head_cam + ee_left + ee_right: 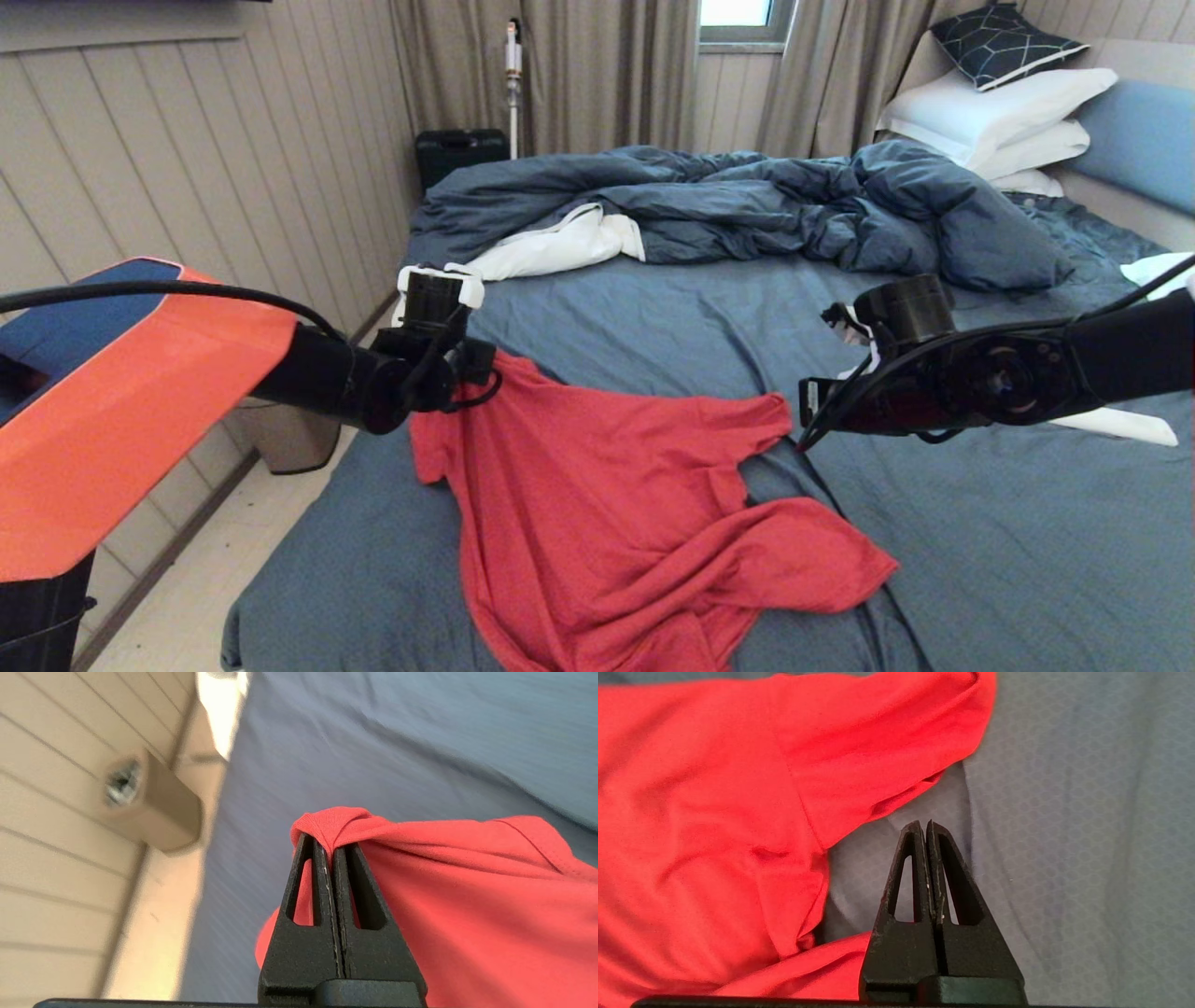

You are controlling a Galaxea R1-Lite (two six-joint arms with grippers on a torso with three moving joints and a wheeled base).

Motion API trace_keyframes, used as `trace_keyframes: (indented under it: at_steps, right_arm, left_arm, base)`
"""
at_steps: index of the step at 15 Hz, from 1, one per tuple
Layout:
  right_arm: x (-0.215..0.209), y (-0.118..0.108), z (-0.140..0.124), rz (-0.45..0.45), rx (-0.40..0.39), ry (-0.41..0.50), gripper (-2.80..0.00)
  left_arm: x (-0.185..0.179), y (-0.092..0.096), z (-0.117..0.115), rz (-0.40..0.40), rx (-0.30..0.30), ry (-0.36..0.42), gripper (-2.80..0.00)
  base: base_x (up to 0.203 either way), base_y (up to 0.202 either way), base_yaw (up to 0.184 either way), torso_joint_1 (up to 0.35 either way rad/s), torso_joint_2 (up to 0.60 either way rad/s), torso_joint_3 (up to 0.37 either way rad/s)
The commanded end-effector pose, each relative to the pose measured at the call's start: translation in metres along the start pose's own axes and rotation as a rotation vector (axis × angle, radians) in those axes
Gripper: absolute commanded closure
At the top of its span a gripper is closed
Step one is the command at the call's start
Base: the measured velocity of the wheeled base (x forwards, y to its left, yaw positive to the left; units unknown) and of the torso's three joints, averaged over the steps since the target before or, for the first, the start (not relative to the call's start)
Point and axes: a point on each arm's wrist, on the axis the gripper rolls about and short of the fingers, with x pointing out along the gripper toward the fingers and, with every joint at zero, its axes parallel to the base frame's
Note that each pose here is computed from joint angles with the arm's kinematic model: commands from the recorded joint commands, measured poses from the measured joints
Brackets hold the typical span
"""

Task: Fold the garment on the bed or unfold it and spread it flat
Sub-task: Unford the red T-shirt

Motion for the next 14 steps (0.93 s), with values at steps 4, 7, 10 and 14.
trace_keyframes:
  at_steps: [4,7,10,14]
  right_arm:
    - [0.001,0.0,0.0,0.001,0.001,0.002,0.0]
    - [0.001,0.0,0.0,0.001,0.0,0.002,0.0]
    - [0.001,0.0,0.0,0.002,-0.002,0.002,0.0]
    - [0.001,0.001,-0.001,0.004,-0.003,0.007,0.0]
  left_arm:
    - [0.027,0.003,-0.02,0.047,0.095,-0.007,0.0]
    - [0.036,-0.003,-0.035,0.061,0.124,0.029,0.0]
    - [0.039,-0.007,-0.044,0.058,0.145,0.064,0.0]
    - [0.038,-0.006,-0.043,0.111,0.159,0.079,-2.8]
  base:
    - [0.0,0.0,0.0,0.0,0.0,0.0]
    - [0.0,0.0,0.0,0.0,0.0,0.0]
    - [0.0,0.0,0.0,0.0,0.0,0.0]
    - [0.0,0.0,0.0,0.0,0.0,0.0]
